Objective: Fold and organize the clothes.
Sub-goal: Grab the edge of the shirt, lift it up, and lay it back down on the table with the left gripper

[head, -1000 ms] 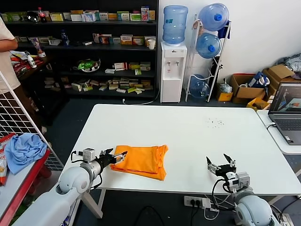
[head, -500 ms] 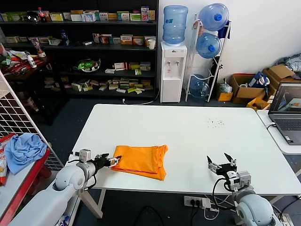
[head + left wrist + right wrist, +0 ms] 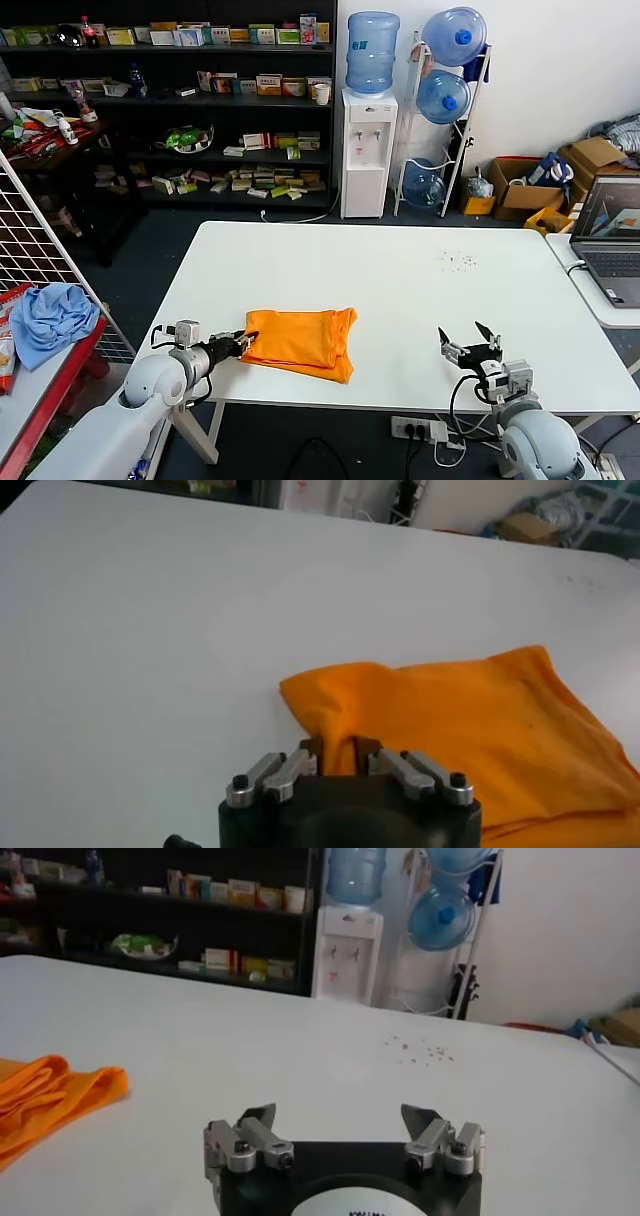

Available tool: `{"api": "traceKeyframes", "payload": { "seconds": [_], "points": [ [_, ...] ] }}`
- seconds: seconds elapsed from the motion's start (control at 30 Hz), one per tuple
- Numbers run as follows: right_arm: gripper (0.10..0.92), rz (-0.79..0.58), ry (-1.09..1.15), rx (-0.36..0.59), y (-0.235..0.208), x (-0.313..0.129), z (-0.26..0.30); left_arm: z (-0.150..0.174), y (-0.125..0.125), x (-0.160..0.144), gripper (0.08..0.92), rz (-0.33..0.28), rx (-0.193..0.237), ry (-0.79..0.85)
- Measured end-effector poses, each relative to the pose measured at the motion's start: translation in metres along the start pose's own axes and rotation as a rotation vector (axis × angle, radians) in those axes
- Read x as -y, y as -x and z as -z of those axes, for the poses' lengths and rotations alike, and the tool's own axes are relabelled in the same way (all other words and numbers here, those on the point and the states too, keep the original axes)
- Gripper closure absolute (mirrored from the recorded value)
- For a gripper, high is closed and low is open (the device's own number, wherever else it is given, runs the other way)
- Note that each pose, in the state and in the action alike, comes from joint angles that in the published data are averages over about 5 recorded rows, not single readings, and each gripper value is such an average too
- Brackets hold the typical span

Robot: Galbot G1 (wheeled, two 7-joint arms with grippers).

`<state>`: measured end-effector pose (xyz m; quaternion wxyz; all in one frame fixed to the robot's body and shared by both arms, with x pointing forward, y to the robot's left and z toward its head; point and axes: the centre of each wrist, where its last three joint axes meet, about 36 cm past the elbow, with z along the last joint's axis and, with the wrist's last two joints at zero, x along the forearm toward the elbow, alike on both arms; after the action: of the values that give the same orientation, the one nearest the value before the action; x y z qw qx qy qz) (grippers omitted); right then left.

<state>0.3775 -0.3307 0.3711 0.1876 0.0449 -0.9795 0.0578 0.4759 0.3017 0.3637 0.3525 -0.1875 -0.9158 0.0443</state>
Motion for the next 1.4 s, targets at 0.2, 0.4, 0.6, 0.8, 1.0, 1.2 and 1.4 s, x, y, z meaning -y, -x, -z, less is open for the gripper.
{"api": "traceKeyframes", "payload": {
  "seconds": [0.2, 0.4, 0.6, 0.8, 1.0, 1.2, 1.4],
  "points": [
    [0.200, 0.003, 0.001, 0.004, 0.000, -0.001, 0.002, 0.001, -0.001, 0.000, 0.831, 0.016, 0.019, -0.001],
    [0.200, 0.007, -0.001, 0.007, 0.001, -0.004, 0.004, 0.005, -0.011, -0.007, 0.846, 0.055, 0.034, 0.018],
    [0.200, 0.009, -0.008, 0.015, 0.004, -0.010, 0.007, 0.011, -0.027, -0.029, 0.846, 0.128, 0.031, 0.064],
    [0.200, 0.027, -0.012, 0.022, 0.005, -0.021, 0.008, 0.021, -0.050, -0.065, 0.846, 0.234, 0.020, 0.141],
    [0.200, 0.046, -0.014, 0.032, 0.008, -0.030, 0.011, 0.037, -0.076, -0.104, 0.846, 0.370, 0.017, 0.238],
    [0.200, 0.069, -0.012, 0.041, 0.013, -0.040, 0.014, 0.055, -0.105, -0.138, 0.846, 0.508, 0.026, 0.358],
    [0.200, 0.086, -0.011, 0.047, 0.017, -0.048, 0.016, 0.075, -0.131, -0.164, 0.846, 0.612, 0.033, 0.471]
  ]
}}
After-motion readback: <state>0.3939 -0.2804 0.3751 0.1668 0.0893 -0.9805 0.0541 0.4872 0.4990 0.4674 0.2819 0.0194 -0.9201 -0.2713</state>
